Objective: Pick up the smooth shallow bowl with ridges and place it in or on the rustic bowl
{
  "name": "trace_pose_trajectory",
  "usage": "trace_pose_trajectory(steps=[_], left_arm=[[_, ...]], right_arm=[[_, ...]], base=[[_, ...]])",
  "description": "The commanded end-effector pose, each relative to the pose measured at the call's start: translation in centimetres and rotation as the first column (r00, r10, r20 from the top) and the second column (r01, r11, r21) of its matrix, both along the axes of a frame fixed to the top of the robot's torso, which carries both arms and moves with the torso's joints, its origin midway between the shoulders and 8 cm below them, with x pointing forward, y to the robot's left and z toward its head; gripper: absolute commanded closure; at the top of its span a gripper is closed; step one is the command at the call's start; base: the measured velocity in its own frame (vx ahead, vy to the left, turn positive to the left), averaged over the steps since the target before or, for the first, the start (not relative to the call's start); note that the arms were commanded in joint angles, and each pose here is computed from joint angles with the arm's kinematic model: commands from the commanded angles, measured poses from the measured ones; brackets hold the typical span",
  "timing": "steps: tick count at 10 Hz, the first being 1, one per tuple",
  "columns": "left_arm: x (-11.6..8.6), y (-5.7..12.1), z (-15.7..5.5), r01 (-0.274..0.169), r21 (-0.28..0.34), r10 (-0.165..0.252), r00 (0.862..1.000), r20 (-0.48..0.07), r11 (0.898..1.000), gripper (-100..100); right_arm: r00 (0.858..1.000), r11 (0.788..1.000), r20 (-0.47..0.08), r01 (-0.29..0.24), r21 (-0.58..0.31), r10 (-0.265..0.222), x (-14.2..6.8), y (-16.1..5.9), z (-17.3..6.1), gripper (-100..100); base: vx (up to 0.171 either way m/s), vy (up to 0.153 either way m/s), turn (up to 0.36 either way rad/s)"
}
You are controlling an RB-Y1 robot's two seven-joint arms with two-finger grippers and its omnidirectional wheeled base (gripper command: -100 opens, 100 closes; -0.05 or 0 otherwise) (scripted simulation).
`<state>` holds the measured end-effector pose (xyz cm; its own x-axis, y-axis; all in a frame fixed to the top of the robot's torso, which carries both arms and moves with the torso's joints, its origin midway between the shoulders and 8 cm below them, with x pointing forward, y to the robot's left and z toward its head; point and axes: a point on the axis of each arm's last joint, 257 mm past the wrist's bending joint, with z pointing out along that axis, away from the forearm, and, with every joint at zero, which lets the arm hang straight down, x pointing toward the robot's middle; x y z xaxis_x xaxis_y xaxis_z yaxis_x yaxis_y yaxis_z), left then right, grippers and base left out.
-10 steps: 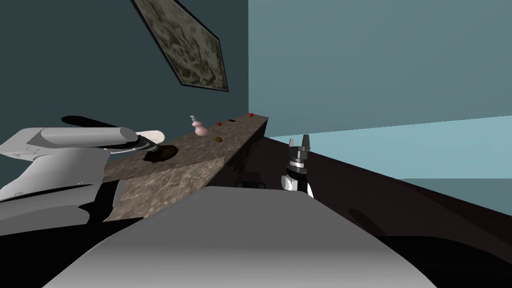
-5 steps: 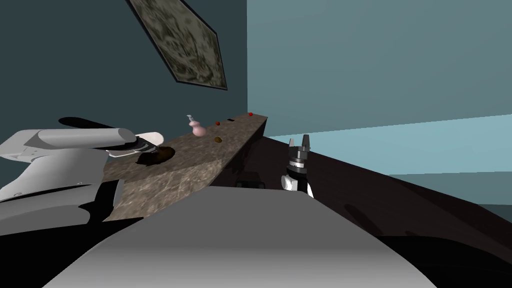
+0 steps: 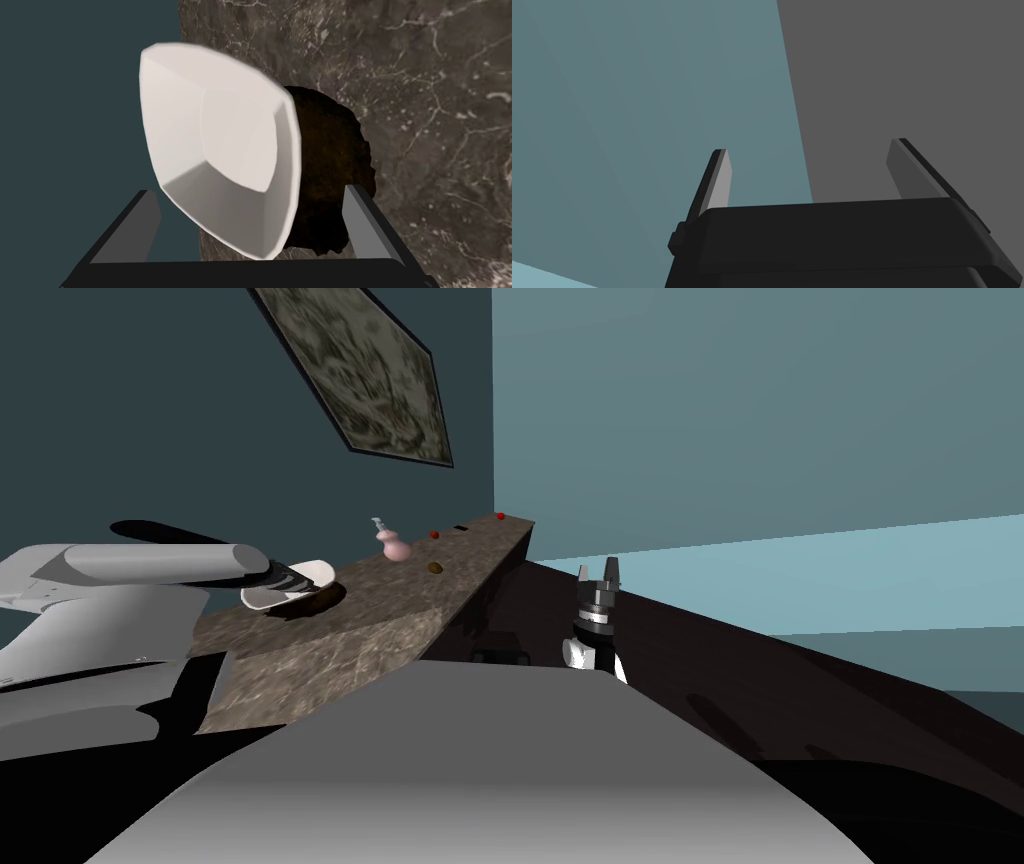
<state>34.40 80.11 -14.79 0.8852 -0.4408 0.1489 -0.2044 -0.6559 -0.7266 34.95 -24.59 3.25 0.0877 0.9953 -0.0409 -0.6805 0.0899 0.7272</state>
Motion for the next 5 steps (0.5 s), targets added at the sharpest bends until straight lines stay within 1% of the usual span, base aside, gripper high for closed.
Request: trace_pose_trajectory(steps=[1,2,3,4,5], left_arm=[[-0.5,0.8,1.0,-0.009,0.022,0.009,1.000,0.012,1.000,-100],[-0.3,0.8,1.5,-0.007,0.019,0.007,1.000,0.023,1.000,-100],[-0.2,1.1,2.3,0.002,0.052,-0.003,1.000,0.029,0.999,-100],[-0.8,1.4,2.3,-0.010,0.053,0.008,1.000,0.022,0.999,-100],[-0.5,1.4,3.4,-0.006,0.052,0.004,0.999,0.039,0.999,-100]], right_arm=[[1.000,1.000,0.000,0.000,0.000,0.000,0.0,0.0,0.0,0],[1.000,1.000,0.000,0.000,0.000,0.000,0.0,0.0,0.0,0],[1.000,1.000,0.000,0.000,0.000,0.000,0.0,0.0,0.0,0],[1.000,1.000,0.000,0.000,0.000,0.000,0.0,0.0,0.0,0],[1.000,1.000,0.000,0.000,0.000,0.000,0.0,0.0,0.0,0]], base=[[-0.012,0.018,-0.045],[-0.008,0.012,0.007],[-0.015,0.017,-0.063],[-0.014,0.017,-0.054],[-0.007,0.008,0.004]])
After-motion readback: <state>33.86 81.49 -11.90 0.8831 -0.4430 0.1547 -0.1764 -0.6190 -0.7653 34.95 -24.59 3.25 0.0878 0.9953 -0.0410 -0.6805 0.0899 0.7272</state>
